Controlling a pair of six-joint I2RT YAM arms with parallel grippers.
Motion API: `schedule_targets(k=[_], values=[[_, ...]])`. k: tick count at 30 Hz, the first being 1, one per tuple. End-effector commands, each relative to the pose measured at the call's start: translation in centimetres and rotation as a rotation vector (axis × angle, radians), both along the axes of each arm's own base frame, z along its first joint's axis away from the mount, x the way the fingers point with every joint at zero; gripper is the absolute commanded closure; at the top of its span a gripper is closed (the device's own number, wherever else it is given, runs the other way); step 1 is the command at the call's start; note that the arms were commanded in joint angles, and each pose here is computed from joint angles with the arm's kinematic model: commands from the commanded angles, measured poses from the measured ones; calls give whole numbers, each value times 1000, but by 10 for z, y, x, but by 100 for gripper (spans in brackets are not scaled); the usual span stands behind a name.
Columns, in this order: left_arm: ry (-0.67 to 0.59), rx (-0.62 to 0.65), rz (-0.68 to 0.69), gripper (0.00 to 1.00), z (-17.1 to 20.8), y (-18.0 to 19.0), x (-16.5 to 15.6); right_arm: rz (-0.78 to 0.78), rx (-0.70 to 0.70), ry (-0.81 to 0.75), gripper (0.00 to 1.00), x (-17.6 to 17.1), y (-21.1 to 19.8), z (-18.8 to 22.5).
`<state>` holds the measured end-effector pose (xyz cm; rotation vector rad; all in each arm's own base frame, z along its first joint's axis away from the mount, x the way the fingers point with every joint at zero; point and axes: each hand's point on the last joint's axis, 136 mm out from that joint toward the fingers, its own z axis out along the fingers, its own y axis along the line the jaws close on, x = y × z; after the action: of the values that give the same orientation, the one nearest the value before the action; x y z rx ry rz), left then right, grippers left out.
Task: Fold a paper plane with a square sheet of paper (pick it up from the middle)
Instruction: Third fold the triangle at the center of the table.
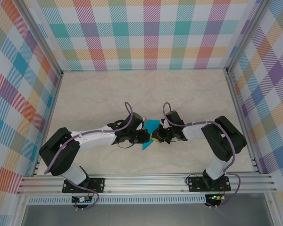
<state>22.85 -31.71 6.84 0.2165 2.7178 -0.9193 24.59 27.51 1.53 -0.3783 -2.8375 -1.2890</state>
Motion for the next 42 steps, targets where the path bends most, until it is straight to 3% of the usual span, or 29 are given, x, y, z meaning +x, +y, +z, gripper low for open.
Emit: schedule_targets(k=[1, 23, 42], values=[[73, -55, 11, 91, -10, -8, -5, -40, -144, 97, 100, -19, -26, -34], [135, 77, 28, 94, -60, 15, -15, -36, -170, 120, 100, -22, -29, -42], [209, 61, 20, 92, -70, 26, -38, -41, -196, 133, 100, -23, -33, -45]])
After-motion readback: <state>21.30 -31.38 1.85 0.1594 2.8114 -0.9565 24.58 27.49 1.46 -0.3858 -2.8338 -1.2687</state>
